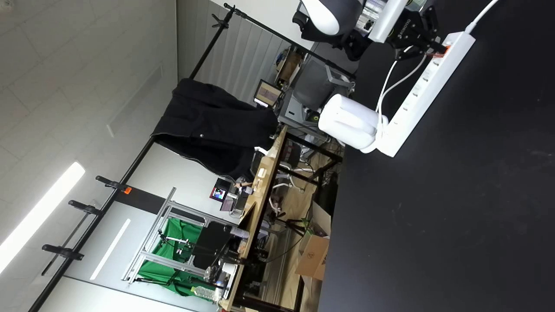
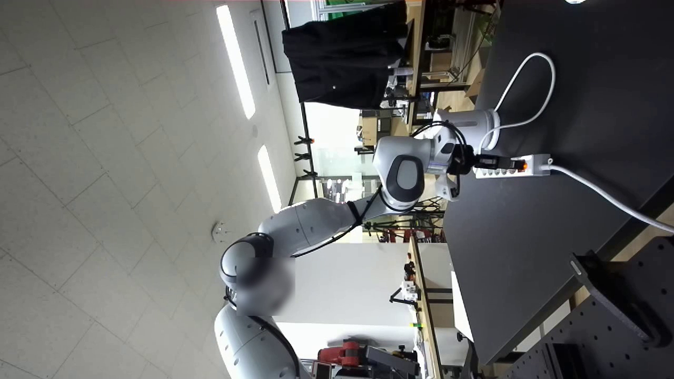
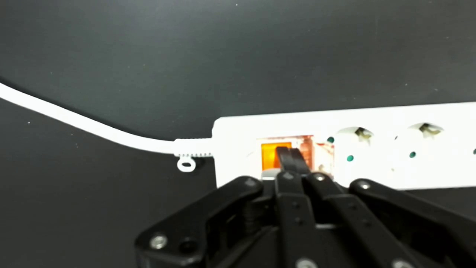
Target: Switch off the extension cable
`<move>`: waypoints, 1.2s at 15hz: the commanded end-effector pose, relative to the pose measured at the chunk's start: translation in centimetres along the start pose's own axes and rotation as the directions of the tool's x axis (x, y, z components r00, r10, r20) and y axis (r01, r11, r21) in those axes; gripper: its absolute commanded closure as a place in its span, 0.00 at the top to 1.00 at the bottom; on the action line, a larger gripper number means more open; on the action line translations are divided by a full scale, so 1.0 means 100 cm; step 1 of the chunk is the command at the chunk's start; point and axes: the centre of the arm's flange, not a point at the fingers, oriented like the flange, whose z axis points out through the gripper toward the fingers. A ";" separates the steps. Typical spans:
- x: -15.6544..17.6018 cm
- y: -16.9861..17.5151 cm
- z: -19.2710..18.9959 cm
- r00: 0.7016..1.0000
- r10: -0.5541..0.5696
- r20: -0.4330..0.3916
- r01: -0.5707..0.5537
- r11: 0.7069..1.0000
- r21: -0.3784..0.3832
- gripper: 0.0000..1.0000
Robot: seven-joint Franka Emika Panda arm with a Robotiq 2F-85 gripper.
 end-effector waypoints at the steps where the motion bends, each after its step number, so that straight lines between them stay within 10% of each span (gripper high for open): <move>1: 0.000 -0.007 0.011 0.999 0.038 -0.011 -0.038 0.999 -0.005 0.00; 18: -0.058 -0.025 0.021 0.982 -0.016 -0.190 0.005 0.998 -0.055 0.00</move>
